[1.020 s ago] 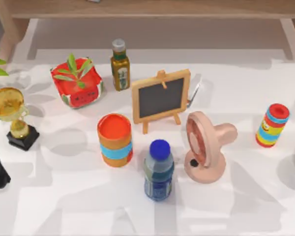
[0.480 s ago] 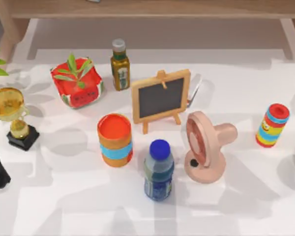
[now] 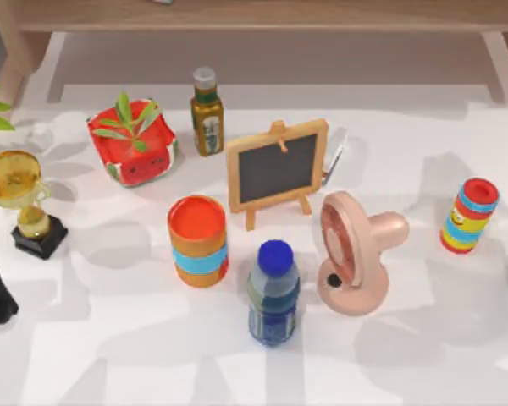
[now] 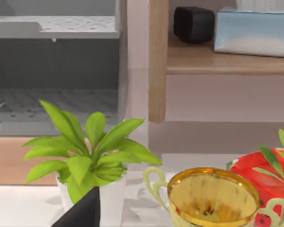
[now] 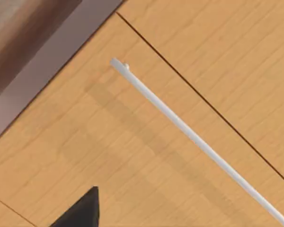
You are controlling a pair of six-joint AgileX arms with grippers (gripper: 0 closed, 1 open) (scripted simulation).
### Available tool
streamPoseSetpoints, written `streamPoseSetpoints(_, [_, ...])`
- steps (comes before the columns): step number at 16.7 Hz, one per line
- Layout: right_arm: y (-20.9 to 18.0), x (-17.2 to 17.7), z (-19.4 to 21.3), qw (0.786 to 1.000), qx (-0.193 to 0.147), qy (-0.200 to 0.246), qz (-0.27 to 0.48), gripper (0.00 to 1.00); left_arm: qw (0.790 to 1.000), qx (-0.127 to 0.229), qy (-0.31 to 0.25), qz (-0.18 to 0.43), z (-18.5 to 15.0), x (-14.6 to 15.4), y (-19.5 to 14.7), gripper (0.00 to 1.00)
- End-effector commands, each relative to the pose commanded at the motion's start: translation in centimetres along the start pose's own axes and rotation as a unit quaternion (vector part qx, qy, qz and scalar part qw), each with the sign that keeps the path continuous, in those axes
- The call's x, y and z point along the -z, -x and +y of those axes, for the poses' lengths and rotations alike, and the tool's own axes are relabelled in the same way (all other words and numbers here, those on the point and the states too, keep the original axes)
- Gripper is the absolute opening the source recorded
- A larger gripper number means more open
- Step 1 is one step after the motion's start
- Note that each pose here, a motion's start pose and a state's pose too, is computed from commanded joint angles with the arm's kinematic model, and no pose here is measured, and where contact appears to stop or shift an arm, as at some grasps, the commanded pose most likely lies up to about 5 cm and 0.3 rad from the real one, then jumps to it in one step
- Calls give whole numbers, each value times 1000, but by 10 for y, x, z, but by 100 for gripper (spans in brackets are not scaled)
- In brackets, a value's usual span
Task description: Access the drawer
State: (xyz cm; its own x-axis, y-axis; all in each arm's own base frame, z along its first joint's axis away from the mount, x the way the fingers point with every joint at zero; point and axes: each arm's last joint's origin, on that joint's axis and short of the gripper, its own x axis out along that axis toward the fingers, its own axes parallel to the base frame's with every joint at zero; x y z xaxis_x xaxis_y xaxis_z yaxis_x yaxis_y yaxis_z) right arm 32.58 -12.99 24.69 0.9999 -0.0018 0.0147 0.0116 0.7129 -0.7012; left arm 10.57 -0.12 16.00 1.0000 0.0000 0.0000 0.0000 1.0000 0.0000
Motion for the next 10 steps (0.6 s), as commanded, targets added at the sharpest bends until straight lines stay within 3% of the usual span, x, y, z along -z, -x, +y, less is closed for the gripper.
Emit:
streamPoseSetpoints(3, [-37, 53, 18, 990, -5, 144, 7, 100, 1000, 0, 0, 0, 0, 0, 0, 100])
streamPoseSetpoints(6, [-60, 101, 43, 964, -9, 265, 9, 100, 1000, 0, 0, 0, 0, 0, 0, 100])
streamPoseSetpoints(10, [-73, 141, 70, 931, -7, 364, 8, 100, 1000, 0, 0, 0, 0, 0, 0, 100])
